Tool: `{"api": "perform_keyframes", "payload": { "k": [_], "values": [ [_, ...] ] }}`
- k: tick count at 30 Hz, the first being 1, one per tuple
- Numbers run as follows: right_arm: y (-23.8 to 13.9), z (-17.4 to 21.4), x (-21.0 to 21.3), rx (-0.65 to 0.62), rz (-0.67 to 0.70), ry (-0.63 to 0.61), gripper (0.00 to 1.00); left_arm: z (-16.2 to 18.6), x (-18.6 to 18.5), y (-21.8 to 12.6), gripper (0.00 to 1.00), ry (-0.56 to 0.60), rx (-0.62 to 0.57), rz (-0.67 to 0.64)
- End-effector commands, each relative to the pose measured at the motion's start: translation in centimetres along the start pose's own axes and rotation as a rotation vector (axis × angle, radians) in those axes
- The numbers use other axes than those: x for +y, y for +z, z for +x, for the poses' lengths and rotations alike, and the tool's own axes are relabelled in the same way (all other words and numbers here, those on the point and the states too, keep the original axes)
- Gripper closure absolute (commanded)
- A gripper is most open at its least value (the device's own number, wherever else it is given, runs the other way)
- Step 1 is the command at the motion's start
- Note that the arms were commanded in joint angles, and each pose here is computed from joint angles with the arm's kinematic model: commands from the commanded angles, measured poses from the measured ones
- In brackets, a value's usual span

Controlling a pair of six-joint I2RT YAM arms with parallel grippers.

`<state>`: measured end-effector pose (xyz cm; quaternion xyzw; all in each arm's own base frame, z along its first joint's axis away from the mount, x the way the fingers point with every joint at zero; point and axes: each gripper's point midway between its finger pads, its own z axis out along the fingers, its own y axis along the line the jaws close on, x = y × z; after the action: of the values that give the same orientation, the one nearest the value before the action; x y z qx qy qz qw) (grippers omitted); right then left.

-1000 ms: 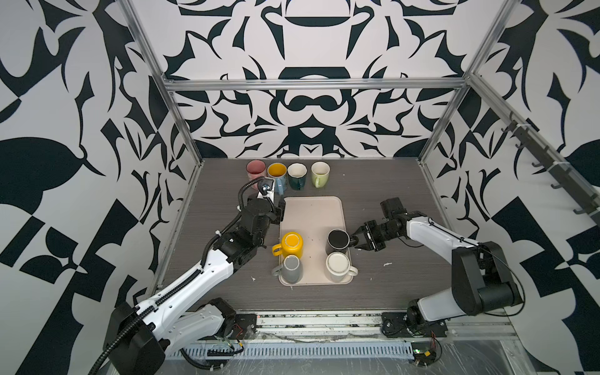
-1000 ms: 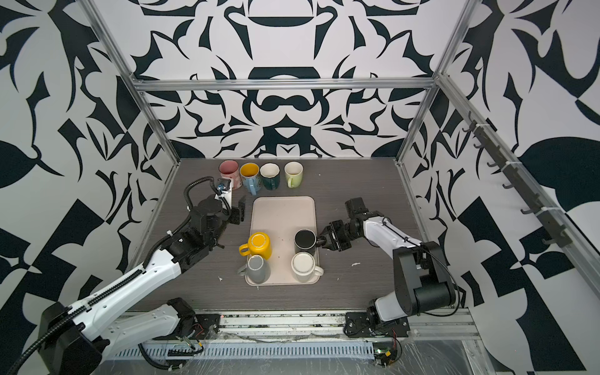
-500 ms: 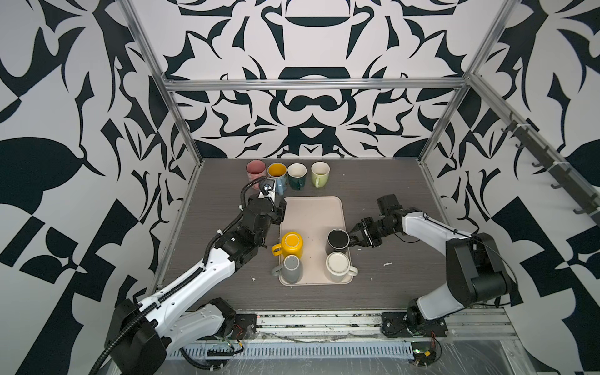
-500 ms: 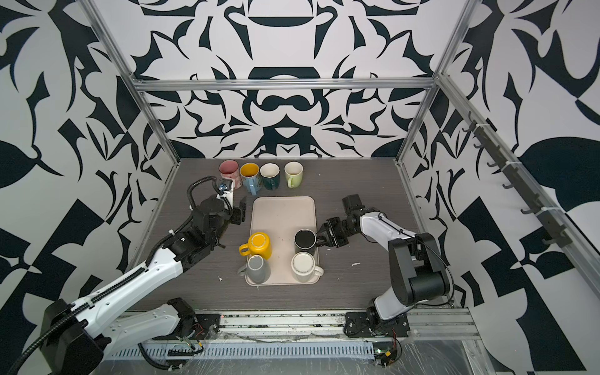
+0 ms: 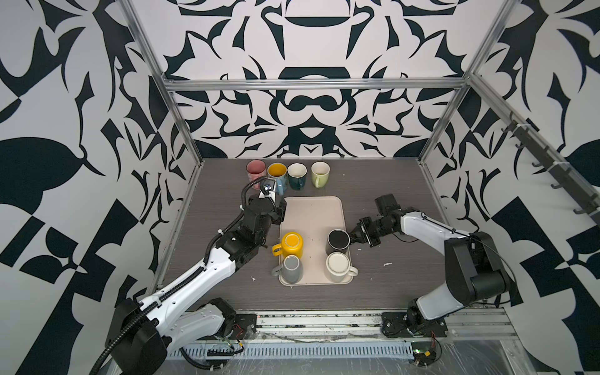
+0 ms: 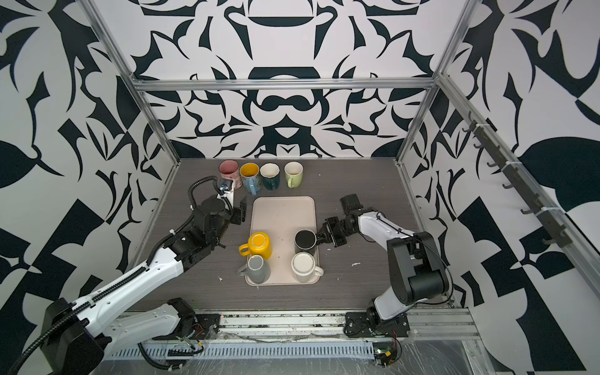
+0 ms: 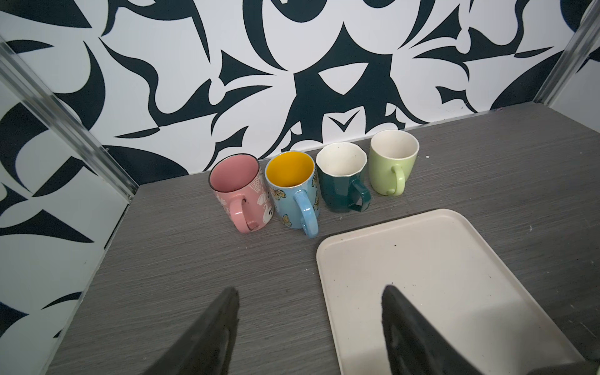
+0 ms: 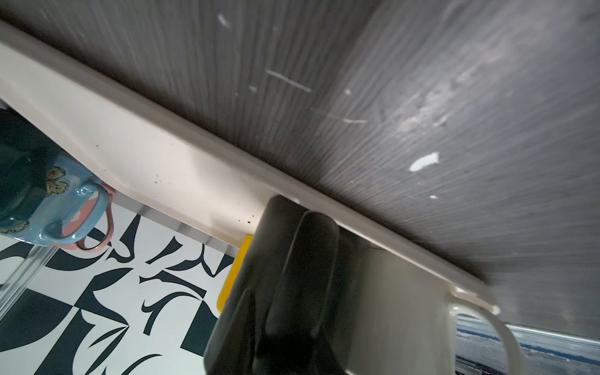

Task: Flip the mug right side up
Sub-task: 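Close the right gripper on the black mug and begin lifting it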

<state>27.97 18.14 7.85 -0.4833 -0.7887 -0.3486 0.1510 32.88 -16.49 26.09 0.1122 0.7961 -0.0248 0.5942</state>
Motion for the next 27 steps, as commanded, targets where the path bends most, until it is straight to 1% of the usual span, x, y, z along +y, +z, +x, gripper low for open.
{"api": "perform_keyframes", "payload": {
  "k": [1, 5, 6, 12, 16, 27],
  "values": [
    [-0.1, 0.4, 1.2, 0.005, -0.022, -0.025, 0.88, -0.2, 0.2, 0.0, 0.27, -0.004, -0.013, -0.017],
    [0.3, 0.2, 1.8, 0.003, -0.040, -0.028, 0.99, -0.2, 0.3, 0.1, 0.27, 0.000, -0.012, -0.021],
    [0.3, 0.1, 1.9, 0.003, -0.047, -0.029, 1.00, -0.2, 0.3, 0.1, 0.27, 0.000, -0.012, -0.021],
    [0.7, -0.1, 3.8, -0.003, -0.108, -0.059, 1.00, -0.5, 0.2, 0.2, 0.27, 0.001, -0.014, -0.020],
    [0.1, 0.1, 5.7, -0.017, -0.167, -0.113, 1.00, -0.7, 0.2, 0.2, 0.27, 0.003, -0.012, -0.018],
    [-2.9, 1.5, 9.8, -0.124, -0.319, -0.355, 1.00, -1.5, -0.3, 0.3, 0.27, -0.013, -0.022, 0.008]
  ]
}}
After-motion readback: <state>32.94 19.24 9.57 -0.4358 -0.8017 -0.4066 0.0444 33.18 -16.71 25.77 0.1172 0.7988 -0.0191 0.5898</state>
